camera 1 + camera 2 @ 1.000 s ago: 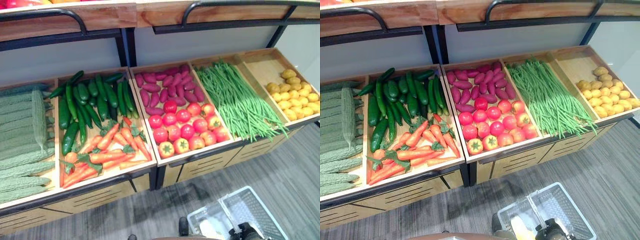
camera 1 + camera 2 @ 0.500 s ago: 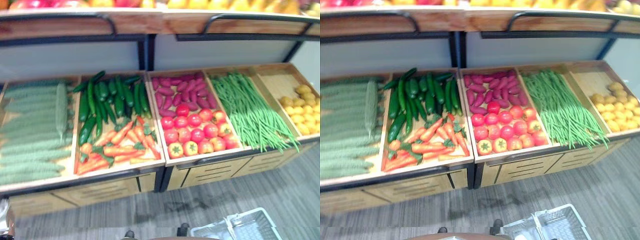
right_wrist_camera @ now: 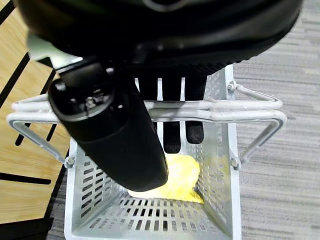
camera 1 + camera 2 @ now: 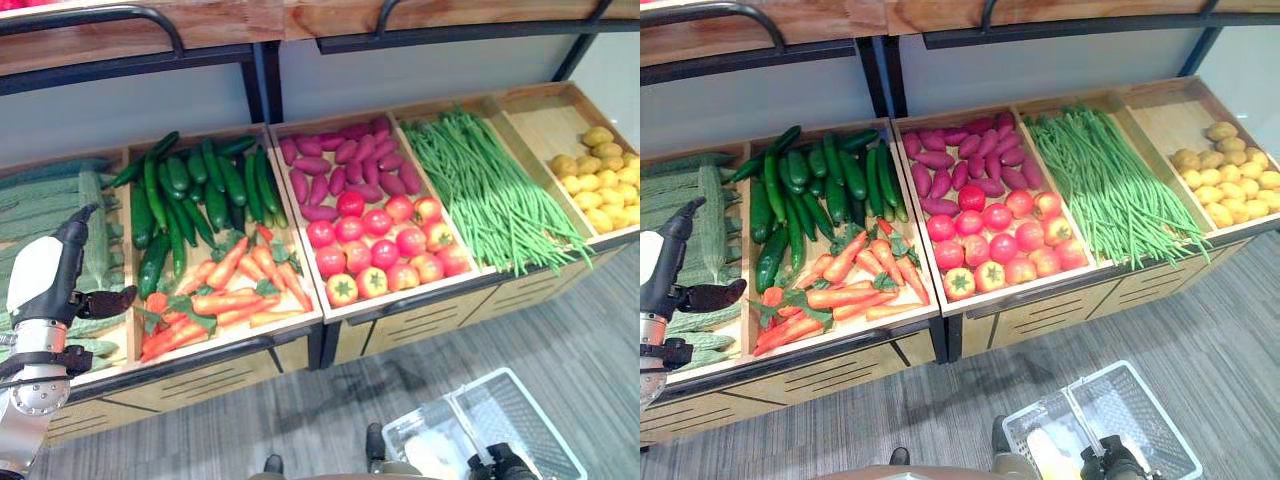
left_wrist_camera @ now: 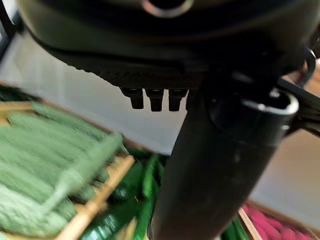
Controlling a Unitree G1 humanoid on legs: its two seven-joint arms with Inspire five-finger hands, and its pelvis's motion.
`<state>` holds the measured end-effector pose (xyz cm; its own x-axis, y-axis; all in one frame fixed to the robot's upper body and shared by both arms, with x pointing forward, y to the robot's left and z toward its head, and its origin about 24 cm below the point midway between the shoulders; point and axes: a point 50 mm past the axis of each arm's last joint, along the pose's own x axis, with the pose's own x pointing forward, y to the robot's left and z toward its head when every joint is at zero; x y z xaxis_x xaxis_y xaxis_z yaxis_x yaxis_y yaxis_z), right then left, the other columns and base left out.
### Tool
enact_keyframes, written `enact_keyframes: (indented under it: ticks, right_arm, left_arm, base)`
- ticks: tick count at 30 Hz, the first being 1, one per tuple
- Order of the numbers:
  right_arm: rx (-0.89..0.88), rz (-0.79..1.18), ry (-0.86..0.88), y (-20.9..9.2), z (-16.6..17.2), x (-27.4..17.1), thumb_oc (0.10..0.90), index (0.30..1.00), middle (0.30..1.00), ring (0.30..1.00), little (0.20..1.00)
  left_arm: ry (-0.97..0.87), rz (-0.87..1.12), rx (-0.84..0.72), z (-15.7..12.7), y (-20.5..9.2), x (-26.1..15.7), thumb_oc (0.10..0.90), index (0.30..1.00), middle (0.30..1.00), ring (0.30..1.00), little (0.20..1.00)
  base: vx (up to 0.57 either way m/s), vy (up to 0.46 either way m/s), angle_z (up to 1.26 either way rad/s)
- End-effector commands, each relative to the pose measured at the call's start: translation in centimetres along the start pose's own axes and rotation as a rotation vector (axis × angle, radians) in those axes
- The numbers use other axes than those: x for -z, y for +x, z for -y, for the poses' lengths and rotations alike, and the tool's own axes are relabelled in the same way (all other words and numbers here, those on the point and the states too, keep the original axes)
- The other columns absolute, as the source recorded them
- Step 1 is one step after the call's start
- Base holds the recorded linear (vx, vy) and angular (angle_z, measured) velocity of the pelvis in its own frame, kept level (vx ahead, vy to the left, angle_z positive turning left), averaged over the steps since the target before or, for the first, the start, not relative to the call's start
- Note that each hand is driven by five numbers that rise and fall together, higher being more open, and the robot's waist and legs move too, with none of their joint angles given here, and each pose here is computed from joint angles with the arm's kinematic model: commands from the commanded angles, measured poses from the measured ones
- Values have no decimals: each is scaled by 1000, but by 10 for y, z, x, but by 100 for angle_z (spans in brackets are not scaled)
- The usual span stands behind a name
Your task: Get the vegetables into the basket
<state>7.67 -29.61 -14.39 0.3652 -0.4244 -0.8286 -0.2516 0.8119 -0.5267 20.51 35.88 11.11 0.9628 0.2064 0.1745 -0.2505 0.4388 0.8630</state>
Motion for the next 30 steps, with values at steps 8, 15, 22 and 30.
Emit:
enact_keyframes:
  ticks: [8,15,22,30]
  right_arm:
    - [27,38,-53,3,17,-8,400,300,300,300,300]
    - [33,46,-73,3,18,-10,400,300,300,300,300]
    - [51,58,-84,4,21,-16,400,300,300,300,300]
    - [69,87,-101,6,24,-28,400,300,300,300,300]
  left_arm:
    - [2,225,88,-23,38,-45,900,1000,1000,1000,1000]
    - [127,143,215,5,42,-28,900,1000,1000,1000,1000]
    - [249,148,242,20,49,-29,900,1000,1000,1000,1000]
    - [288,188,237,31,60,-39,900,1000,1000,1000,1000]
  base:
    - [7,6,-7]
    - [0,1,-1]
    - [0,0,0]
    - [-5,3,-3]
